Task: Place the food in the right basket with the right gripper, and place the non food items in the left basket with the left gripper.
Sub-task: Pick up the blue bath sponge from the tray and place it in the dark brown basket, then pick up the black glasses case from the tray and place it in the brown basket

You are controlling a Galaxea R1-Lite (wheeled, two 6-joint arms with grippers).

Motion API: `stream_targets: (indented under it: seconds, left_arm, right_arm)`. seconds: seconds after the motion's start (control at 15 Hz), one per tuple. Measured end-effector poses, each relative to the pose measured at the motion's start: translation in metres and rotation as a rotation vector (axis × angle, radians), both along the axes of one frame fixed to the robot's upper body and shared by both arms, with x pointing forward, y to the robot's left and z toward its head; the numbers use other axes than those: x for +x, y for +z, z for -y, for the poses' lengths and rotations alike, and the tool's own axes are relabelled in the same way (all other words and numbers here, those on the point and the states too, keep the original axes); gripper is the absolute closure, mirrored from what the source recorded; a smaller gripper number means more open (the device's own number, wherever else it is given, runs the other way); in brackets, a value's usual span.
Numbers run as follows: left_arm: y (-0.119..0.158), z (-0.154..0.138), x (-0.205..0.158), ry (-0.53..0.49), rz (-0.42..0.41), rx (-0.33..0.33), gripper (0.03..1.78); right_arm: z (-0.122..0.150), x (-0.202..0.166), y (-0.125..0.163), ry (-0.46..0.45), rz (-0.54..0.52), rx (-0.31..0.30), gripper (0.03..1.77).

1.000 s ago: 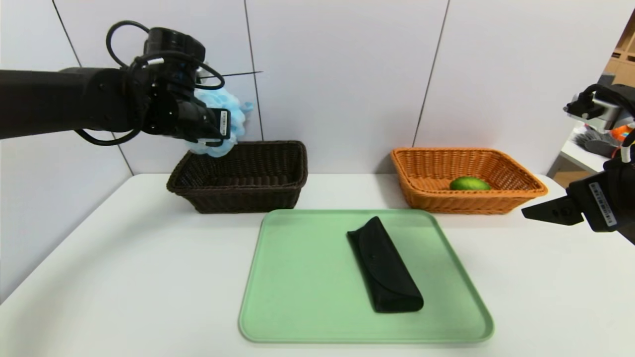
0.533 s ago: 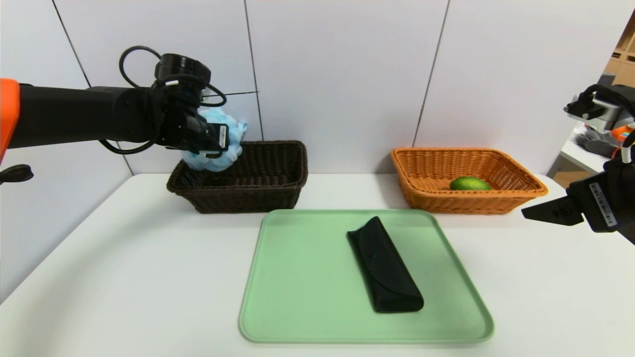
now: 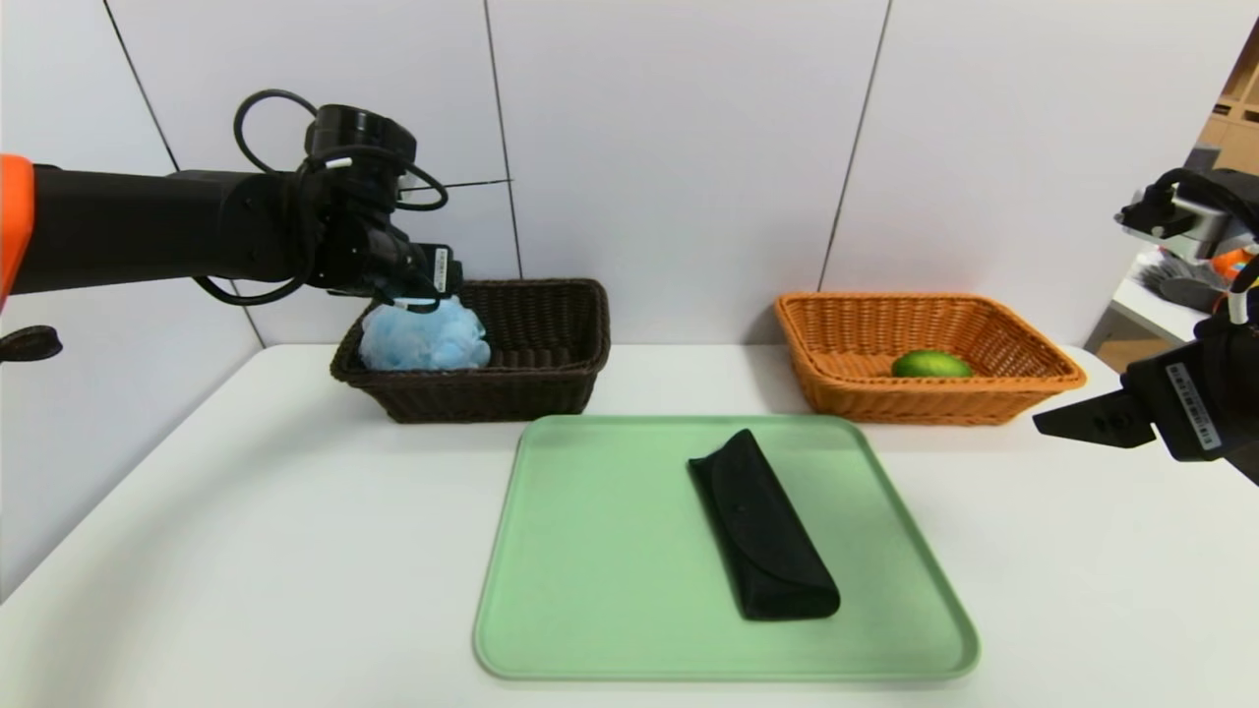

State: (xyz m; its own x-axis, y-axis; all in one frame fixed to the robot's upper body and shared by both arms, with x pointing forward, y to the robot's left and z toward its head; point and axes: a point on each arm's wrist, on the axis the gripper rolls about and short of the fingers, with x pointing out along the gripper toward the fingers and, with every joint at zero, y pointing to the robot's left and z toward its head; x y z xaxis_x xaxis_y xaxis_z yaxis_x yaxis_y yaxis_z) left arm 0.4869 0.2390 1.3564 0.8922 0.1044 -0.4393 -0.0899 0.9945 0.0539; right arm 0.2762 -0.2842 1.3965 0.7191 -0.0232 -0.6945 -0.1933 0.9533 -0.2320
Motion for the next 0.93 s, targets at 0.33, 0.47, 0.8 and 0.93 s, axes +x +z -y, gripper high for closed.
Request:
stream_targets:
  seconds: [0.33, 0.47, 0.8, 0.93]
  left_arm:
    - [0.008, 0.005, -0.007, -0.017, 0.019, -0.005, 0.19]
    - [0.017, 0.019, -0.017, -0.058, 0.036, -0.014, 0.17]
    - [0.045, 0.076, -0.066, -0.208, 0.094, -0.024, 0.14]
    - [0.051, 0.101, -0.087, -0.235, 0.114, -0.018, 0.14]
  right_arm:
    - [-0.001, 0.001, -0.001, 0.000, -0.003, -0.002, 0.11]
    - [-0.001, 0.001, -0.001, 0.000, -0.004, -0.001, 0.11]
    - [-0.001, 0.001, 0.000, 0.001, -0.001, -0.001, 0.11]
    - [-0.001, 0.001, 0.000, 0.002, 0.000, -0.001, 0.11]
